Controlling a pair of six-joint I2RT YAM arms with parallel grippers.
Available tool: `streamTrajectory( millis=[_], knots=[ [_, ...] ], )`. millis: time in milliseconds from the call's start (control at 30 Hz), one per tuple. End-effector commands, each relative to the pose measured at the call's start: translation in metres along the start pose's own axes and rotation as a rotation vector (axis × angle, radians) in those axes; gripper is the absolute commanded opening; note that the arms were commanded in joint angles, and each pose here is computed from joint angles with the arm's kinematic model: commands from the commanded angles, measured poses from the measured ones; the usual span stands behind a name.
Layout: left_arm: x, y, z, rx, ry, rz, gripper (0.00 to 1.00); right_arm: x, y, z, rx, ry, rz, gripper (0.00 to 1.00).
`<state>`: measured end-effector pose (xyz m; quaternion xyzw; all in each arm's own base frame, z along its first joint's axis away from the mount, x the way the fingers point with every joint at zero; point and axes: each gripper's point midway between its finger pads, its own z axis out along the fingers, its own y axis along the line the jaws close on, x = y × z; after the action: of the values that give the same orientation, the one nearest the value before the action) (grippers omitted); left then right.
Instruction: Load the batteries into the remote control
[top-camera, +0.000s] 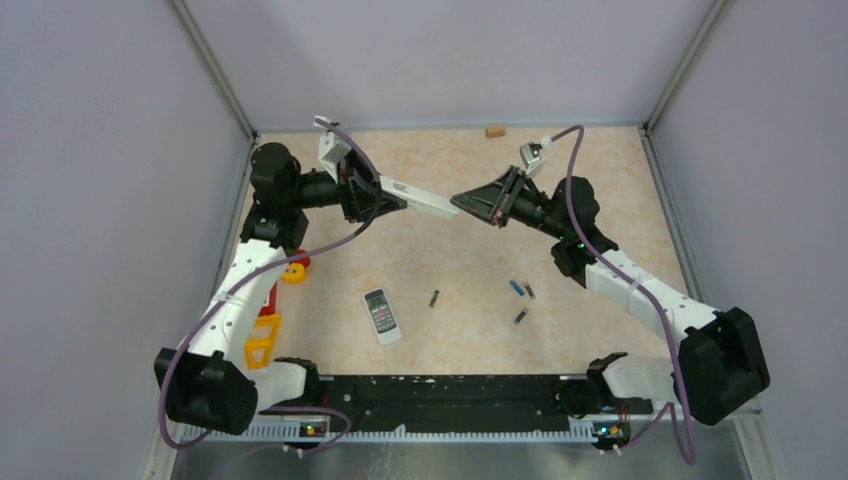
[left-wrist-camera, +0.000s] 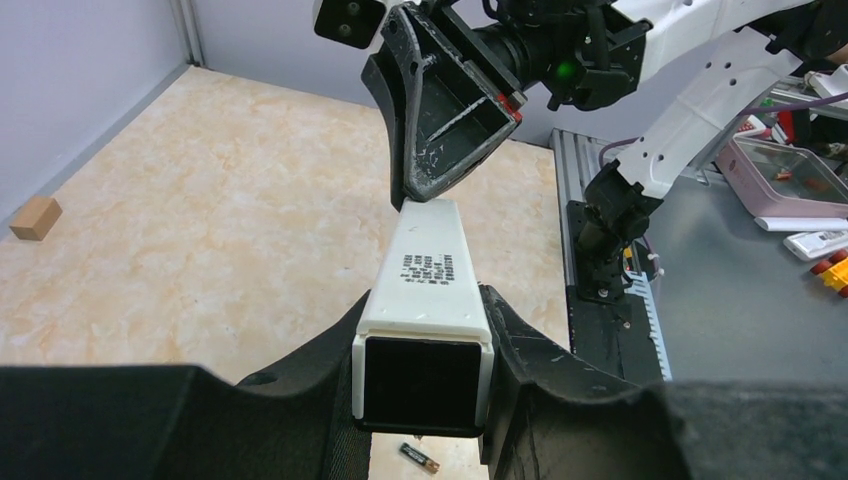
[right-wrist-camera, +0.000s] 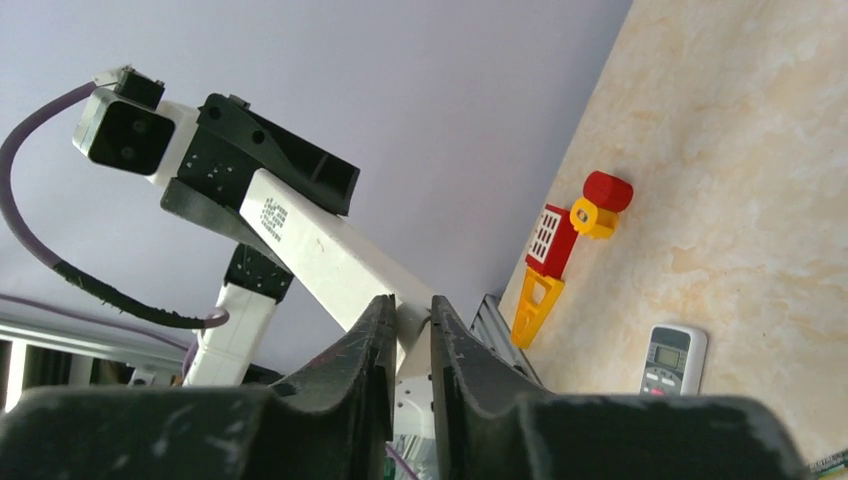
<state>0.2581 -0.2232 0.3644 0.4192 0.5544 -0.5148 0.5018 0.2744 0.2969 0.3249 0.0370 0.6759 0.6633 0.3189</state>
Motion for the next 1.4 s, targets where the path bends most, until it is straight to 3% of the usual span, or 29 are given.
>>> streamTrajectory(
  millis=[0, 100, 367, 767, 1100, 1367],
  knots=[
    [-0.013, -0.003, -0.001, -0.012, -0.005, 0.082, 0.0, -0.009, 0.027, -0.005, -0.04, -0.015, -0.048, 0.08],
    [-0.009, 0.003, -0.002, -0.037, 0.009, 0.072, 0.0, -0.011, 0.034, -0.006, -0.053, -0.025, -0.05, 0.0],
    [-0.004, 0.007, -0.002, -0.055, 0.018, 0.059, 0.0, -0.015, 0.043, -0.008, -0.115, -0.062, -0.037, 0.0],
    [0.019, 0.031, -0.004, -0.156, 0.034, -0.007, 0.0, -0.052, 0.024, -0.017, -0.07, -0.245, -0.037, 0.0],
    [0.053, 0.055, -0.001, -0.178, 0.079, -0.121, 0.0, -0.049, -0.084, -0.033, 0.233, -0.315, 0.023, 0.0],
    [0.049, 0.048, 0.002, -0.114, 0.076, -0.118, 0.0, -0.022, -0.193, -0.061, 0.561, -0.297, 0.056, 0.0]
  ],
)
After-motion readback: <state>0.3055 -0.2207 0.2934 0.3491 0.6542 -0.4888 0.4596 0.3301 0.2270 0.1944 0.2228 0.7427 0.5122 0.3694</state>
